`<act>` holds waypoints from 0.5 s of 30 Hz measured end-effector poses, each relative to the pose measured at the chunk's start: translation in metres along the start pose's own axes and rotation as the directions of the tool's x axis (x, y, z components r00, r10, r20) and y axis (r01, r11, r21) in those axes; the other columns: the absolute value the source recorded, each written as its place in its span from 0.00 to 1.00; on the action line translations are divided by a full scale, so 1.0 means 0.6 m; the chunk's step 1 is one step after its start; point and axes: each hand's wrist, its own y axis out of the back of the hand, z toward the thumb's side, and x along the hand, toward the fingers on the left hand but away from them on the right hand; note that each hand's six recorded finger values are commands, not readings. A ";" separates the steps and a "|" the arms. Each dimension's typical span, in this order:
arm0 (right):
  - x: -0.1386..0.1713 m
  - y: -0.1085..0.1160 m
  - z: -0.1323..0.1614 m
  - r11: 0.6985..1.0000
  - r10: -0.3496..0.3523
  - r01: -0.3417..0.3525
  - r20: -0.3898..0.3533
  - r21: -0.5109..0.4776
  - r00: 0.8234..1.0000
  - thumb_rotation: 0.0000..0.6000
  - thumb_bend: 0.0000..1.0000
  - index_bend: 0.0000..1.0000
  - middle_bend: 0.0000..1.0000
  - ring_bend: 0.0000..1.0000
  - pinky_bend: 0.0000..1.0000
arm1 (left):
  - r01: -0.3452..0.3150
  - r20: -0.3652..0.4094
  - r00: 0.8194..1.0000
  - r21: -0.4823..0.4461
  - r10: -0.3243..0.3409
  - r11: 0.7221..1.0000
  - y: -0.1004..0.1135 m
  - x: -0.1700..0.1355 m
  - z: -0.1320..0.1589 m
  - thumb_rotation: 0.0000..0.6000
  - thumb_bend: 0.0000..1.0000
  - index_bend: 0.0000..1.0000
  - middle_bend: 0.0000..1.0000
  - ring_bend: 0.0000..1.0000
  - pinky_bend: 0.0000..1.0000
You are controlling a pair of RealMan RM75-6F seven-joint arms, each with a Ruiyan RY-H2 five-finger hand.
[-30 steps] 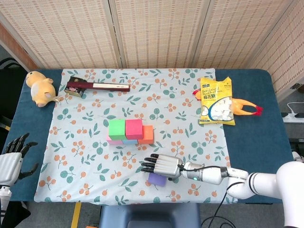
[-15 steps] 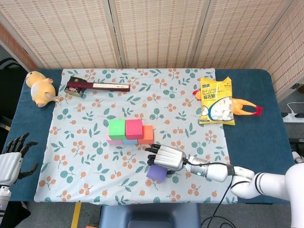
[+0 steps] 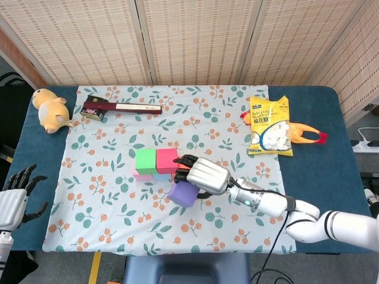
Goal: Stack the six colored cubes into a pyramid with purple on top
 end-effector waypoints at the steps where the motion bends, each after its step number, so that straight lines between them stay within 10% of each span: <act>1: -0.005 0.006 -0.004 1.000 -0.005 0.005 0.015 -0.007 1.000 1.00 0.11 0.44 0.33 0.11 0.19 | 0.000 0.001 1.000 0.000 0.000 1.000 0.000 0.000 0.000 1.00 0.33 0.23 0.00 0.00 0.09; 15: -0.107 0.074 -0.036 0.999 0.001 0.009 0.193 -0.049 0.981 1.00 0.11 0.40 0.35 0.11 0.19 | 0.000 -0.007 1.000 -0.008 0.000 1.000 -0.003 -0.008 -0.007 1.00 0.33 0.23 0.00 0.00 0.09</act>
